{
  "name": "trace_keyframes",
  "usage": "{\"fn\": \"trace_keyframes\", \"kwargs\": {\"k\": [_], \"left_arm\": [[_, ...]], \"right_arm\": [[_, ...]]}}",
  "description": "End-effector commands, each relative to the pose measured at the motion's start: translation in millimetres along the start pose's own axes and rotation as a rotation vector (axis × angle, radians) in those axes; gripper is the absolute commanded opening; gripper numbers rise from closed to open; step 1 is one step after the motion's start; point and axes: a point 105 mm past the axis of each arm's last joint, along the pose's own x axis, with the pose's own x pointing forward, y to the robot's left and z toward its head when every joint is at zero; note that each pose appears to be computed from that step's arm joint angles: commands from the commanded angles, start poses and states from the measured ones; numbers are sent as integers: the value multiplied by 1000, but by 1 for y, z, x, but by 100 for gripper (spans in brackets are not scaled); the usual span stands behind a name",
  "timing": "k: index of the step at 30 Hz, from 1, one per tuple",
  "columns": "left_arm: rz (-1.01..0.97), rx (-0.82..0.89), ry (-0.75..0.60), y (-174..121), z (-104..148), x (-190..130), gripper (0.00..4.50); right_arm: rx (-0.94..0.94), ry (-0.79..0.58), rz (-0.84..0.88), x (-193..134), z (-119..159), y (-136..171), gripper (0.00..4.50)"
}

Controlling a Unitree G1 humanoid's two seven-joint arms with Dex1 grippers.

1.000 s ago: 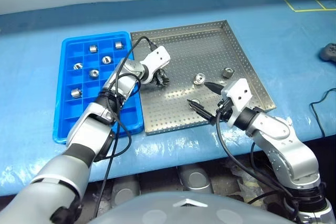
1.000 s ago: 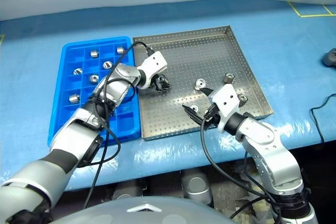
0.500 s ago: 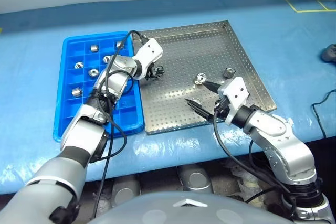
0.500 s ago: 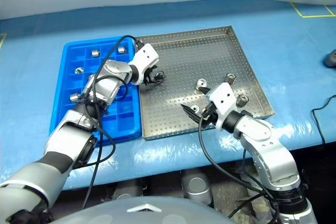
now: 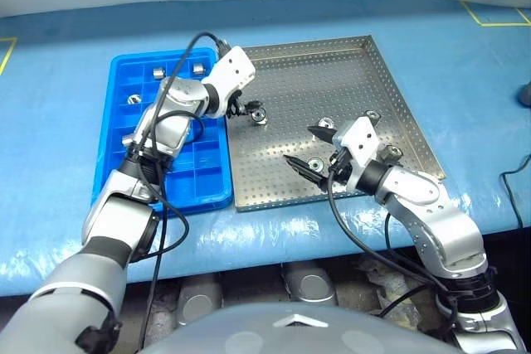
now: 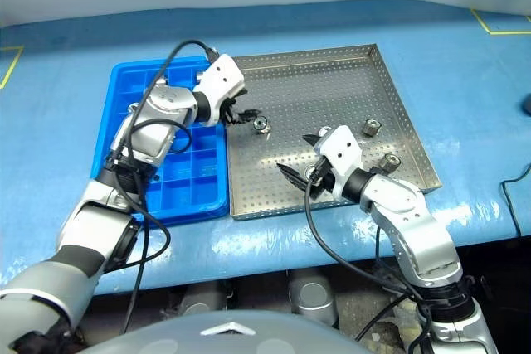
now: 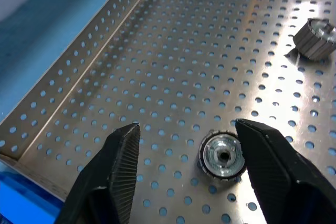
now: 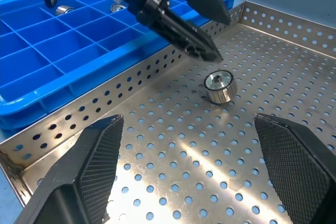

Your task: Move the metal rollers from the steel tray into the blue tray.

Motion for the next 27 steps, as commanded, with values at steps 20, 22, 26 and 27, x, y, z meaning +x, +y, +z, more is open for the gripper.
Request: {"fn": "trace_keyframes", "kwargs": {"k": [20,22,26,27], "left_arm": [[-3,90,102,-8,-6,32,359],[-4,91,100,-8,-5,32,296],[1,91,89,-6,-4,30,230],[1,89,83,-6,-3,29,230]], "right_arm": [[-23,-50,-42,-7,10,1,419],[-23,-49,-45,-7,9,1,419],[-25,-49,-47,-7,9,0,419],[-25,-50,-47,-6,10,0,419]]}}
